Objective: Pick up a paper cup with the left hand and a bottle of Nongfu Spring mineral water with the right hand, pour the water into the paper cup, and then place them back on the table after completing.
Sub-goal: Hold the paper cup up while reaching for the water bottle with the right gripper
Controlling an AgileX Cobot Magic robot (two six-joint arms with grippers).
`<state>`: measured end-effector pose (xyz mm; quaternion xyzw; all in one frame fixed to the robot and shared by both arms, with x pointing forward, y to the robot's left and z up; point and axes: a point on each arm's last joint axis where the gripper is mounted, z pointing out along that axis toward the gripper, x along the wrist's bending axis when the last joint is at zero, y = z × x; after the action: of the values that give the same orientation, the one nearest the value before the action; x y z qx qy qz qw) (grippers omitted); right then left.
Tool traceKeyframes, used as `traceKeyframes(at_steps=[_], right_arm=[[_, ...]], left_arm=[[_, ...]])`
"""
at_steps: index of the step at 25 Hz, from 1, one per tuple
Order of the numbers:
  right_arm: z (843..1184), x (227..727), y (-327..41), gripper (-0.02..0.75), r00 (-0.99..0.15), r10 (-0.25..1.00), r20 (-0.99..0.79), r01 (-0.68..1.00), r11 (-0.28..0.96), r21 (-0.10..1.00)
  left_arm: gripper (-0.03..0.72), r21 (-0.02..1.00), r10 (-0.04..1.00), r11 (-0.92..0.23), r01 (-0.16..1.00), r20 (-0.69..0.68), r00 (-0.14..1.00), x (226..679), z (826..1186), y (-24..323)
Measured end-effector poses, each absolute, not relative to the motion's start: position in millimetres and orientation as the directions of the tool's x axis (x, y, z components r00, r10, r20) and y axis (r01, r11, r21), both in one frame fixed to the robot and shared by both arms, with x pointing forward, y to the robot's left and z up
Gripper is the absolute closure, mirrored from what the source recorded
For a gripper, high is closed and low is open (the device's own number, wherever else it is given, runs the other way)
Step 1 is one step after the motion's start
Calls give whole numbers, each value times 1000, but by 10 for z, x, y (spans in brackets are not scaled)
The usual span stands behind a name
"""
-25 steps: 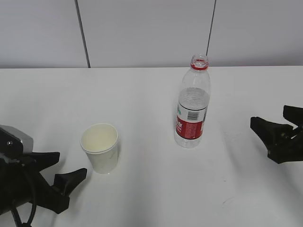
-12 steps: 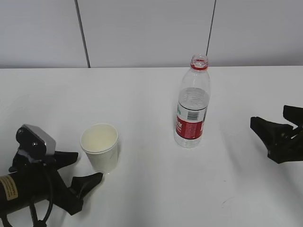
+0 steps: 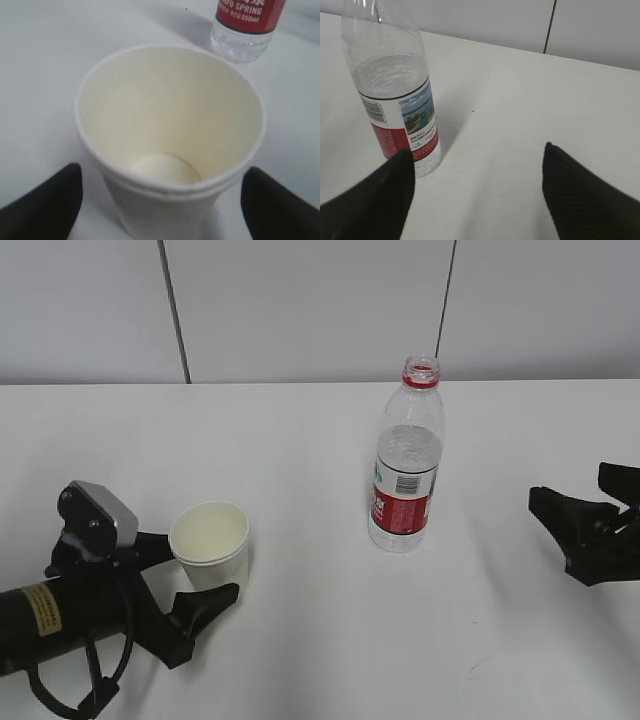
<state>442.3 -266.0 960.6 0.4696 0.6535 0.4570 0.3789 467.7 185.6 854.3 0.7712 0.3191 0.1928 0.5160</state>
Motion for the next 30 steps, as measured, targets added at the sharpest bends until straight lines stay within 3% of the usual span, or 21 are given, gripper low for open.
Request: traceKeyframes(at_steps=[10, 20, 30], right_arm=[[9606, 4423, -2660, 150, -272, 960, -66, 267, 141, 953], [9607, 4423, -2660, 150, -272, 960, -66, 266, 141, 954], [9606, 4419, -2647, 150, -290, 954, -79, 261, 159, 952]], left_arm=[[97, 943, 656, -257, 210, 11, 754, 4881, 8617, 1757], [106, 928, 644, -294, 228, 16, 765, 4880, 8581, 1754], [222, 927, 644, -297, 230, 16, 765, 4879, 8578, 1755]])
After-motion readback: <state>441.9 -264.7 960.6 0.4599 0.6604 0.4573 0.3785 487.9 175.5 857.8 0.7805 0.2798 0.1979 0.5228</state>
